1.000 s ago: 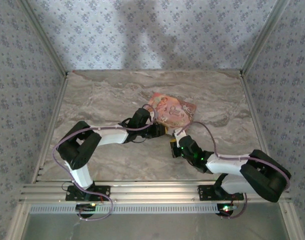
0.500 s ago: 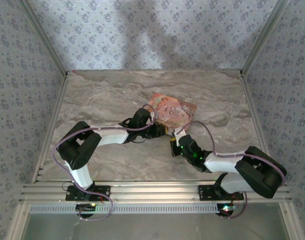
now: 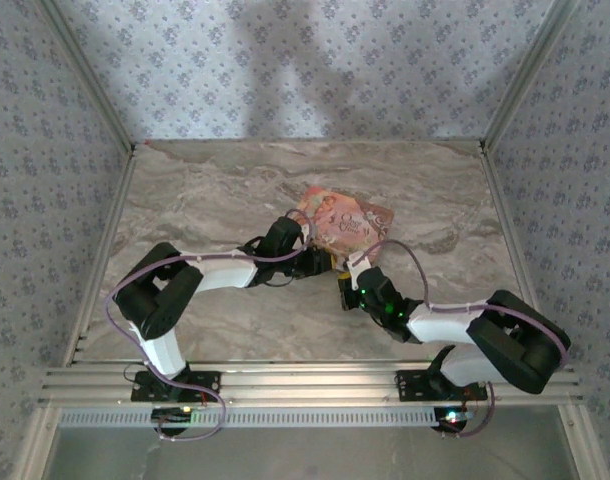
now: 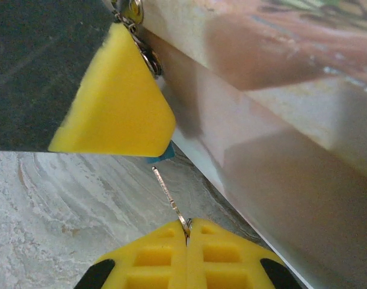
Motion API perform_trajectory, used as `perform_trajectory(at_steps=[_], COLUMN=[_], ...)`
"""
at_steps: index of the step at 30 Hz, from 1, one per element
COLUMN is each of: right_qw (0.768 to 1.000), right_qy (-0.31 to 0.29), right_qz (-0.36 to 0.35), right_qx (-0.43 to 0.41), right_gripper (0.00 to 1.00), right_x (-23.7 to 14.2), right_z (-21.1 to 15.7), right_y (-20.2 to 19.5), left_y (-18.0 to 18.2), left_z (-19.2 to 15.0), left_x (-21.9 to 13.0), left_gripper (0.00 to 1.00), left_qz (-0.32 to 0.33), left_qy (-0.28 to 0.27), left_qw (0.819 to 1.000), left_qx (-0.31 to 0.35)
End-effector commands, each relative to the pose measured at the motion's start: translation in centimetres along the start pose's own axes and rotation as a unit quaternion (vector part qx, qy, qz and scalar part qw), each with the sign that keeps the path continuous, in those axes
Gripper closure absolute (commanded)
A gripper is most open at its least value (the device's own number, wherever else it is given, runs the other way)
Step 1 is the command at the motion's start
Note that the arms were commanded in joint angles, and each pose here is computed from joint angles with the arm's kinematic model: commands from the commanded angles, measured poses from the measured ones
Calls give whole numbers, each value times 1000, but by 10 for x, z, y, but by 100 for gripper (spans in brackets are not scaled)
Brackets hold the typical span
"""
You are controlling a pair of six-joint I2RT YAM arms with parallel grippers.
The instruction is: Unlock the padlock with the key
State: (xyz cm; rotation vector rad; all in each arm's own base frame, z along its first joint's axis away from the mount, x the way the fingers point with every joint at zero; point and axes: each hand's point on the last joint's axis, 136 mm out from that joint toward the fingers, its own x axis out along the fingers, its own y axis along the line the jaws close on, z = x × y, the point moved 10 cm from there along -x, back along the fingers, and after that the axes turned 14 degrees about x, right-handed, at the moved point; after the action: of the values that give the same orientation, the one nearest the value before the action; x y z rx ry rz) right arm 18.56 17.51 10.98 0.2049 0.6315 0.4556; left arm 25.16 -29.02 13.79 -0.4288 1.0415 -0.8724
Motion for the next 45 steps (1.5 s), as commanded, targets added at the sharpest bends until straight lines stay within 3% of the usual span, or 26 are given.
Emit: perform_trajectory(at_steps=[1,45], right_qw=[1000,999], right_qy=[-16,-53], right_qz=[9,9], right_qx=[-1,-3], right_gripper=[100,100], right_x=[3,14], right_z=[10,24], right_y=[4,10], left_y=[-27,-32], left_z=[15,16], left_x=[-12,-11], left_gripper=[77,77], left_qz=[-47,-58], left_qy=[-20,-19], left_qw=[999,998], left_qx=[15,9])
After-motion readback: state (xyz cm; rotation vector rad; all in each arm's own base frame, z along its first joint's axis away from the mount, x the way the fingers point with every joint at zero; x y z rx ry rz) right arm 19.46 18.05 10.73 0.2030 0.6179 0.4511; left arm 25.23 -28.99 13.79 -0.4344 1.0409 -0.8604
